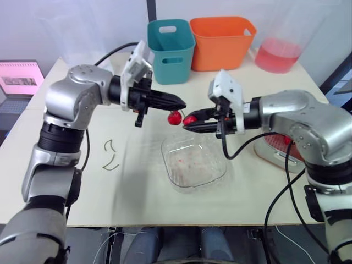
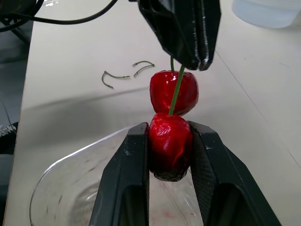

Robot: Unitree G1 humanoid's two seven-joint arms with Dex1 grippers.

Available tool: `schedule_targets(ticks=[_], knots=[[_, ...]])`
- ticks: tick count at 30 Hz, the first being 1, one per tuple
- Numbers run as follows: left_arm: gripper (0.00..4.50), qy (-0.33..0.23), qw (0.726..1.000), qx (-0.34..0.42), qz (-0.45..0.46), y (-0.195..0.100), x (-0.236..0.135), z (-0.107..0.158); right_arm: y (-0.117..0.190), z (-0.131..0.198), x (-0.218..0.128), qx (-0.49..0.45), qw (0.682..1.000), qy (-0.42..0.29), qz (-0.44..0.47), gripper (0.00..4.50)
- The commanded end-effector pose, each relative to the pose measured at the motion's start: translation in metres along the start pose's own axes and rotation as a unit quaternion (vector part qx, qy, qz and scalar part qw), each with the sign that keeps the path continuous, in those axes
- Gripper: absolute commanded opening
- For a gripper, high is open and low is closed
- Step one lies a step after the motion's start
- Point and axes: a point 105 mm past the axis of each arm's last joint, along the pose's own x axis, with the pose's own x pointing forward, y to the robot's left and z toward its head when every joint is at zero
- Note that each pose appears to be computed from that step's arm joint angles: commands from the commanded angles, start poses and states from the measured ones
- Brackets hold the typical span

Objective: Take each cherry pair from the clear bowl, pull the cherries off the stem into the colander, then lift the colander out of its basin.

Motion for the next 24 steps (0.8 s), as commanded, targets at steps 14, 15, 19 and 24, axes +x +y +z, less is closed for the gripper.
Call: schedule_targets(ticks=[14, 15, 19, 24], knots=[[0.00, -0.013, 0.999, 0.035, 0.028, 0.001, -0.013, 0.013, -0.038, -0.030, -0.056, 0.037, 0.990, 0.028, -0.134, 1.18], [0.00, -0.007, 0.999, 0.034, 0.026, -0.001, -0.013, 0.008, -0.049, -0.039, -0.074, 0.043, 0.983, 0.036, -0.174, 1.18], [0.00, -0.002, 0.999, 0.029, 0.024, -0.005, -0.013, 0.001, -0.058, -0.073, -0.118, 0.055, 0.966, 0.082, -0.240, 1.18], [0.00, 0.007, 1.000, 0.026, 0.013, -0.008, -0.008, -0.010, -0.063, -0.117, -0.148, 0.105, 0.944, 0.132, -0.285, 1.18]])
